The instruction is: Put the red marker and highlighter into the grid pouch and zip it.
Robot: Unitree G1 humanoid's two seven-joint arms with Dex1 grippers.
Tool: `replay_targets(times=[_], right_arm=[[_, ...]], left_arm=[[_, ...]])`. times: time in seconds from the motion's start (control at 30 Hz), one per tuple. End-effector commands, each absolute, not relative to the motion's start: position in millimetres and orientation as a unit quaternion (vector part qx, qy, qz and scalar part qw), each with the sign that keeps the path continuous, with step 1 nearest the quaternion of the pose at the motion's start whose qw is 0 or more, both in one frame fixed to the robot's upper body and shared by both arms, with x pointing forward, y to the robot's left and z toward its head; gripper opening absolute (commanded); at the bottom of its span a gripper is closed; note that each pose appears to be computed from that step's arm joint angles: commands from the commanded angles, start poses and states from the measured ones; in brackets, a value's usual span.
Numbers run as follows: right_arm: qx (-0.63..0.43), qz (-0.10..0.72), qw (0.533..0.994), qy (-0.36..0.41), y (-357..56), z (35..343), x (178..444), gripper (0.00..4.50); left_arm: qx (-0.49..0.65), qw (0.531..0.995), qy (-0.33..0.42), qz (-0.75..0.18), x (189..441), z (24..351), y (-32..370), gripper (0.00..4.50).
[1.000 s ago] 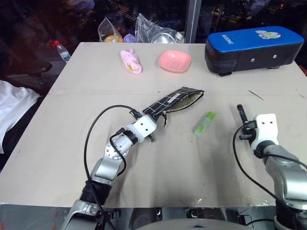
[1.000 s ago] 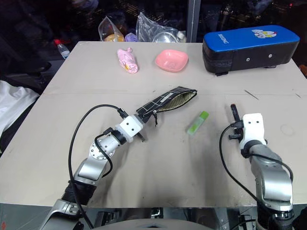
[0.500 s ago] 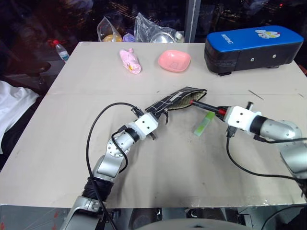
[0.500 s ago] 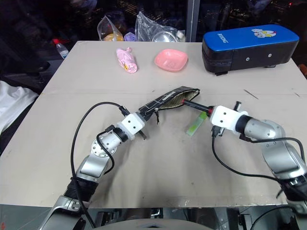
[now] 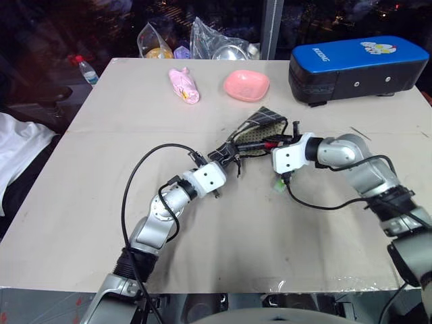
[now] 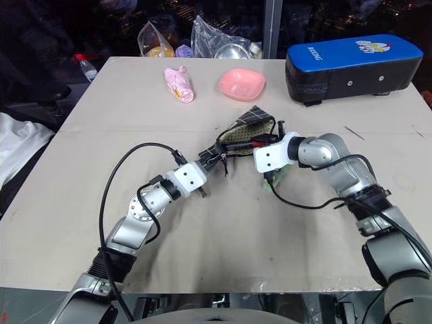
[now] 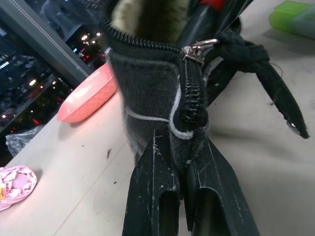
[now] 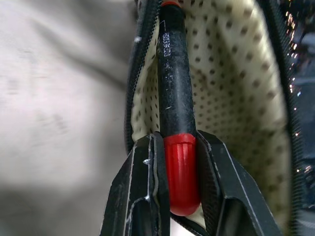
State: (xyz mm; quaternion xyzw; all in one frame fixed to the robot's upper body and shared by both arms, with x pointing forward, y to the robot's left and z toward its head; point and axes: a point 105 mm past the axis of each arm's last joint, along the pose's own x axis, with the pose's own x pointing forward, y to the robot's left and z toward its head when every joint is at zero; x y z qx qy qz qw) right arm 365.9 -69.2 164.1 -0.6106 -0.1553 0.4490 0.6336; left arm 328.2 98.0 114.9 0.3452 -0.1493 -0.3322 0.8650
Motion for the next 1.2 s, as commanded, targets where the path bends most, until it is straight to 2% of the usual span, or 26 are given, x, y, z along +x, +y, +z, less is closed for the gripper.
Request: replay_targets(times=[0.03, 0.07, 0.1, 0.13, 0.17, 0.3, 0.5, 0.63, 0.7, 0.83, 1.0, 1.2], right_arm=[[-0.627, 0.417, 0.633, -0.181, -72, 180, 375, 2.80], [-0.630, 0.412, 0.634, -0.181, -73, 181, 377, 3.09], [-0.633, 0.405, 0.635, -0.179, -77, 182, 379, 3.75], [-0.635, 0.399, 0.637, -0.178, -80, 183, 381, 4.20], [-0.635, 0.395, 0.639, -0.178, -82, 184, 382, 4.38], [-0.625, 0.371, 0.659, -0.192, -91, 197, 385, 4.38], [-0.505, 0.354, 0.766, -0.183, -118, 219, 373, 4.38], [-0.378, 0.352, 0.852, -0.089, -140, 202, 358, 4.38], [-0.323, 0.354, 0.877, -0.026, -145, 183, 346, 4.38], [-0.195, 0.300, 0.930, 0.079, -145, 147, 328, 4.38], [-0.087, 0.232, 0.959, 0.135, -139, 135, 318, 4.38], [-0.040, 0.198, 0.964, 0.171, -119, 127, 310, 4.38]], left_arm=[[0.342, 0.860, -0.178, -0.335, 324, 128, 91, 0.00], [0.341, 0.860, -0.177, -0.334, 324, 127, 91, 0.00], [0.339, 0.862, -0.176, -0.333, 324, 127, 92, 0.00], [0.336, 0.864, -0.175, -0.331, 325, 127, 92, 0.00], [0.334, 0.865, -0.174, -0.331, 325, 127, 93, 0.00], [0.315, 0.877, -0.169, -0.320, 328, 128, 96, 0.00], [0.285, 0.891, -0.170, -0.309, 331, 136, 101, 0.00], [0.259, 0.903, -0.171, -0.296, 334, 144, 106, 0.00], [0.242, 0.910, -0.169, -0.291, 335, 147, 107, 0.00], [0.170, 0.929, -0.159, -0.289, 338, 155, 103, 0.00], [0.056, 0.945, -0.132, -0.295, 340, 173, 98, 0.00], [0.026, 0.950, -0.120, -0.286, 347, 192, 99, 0.00]])
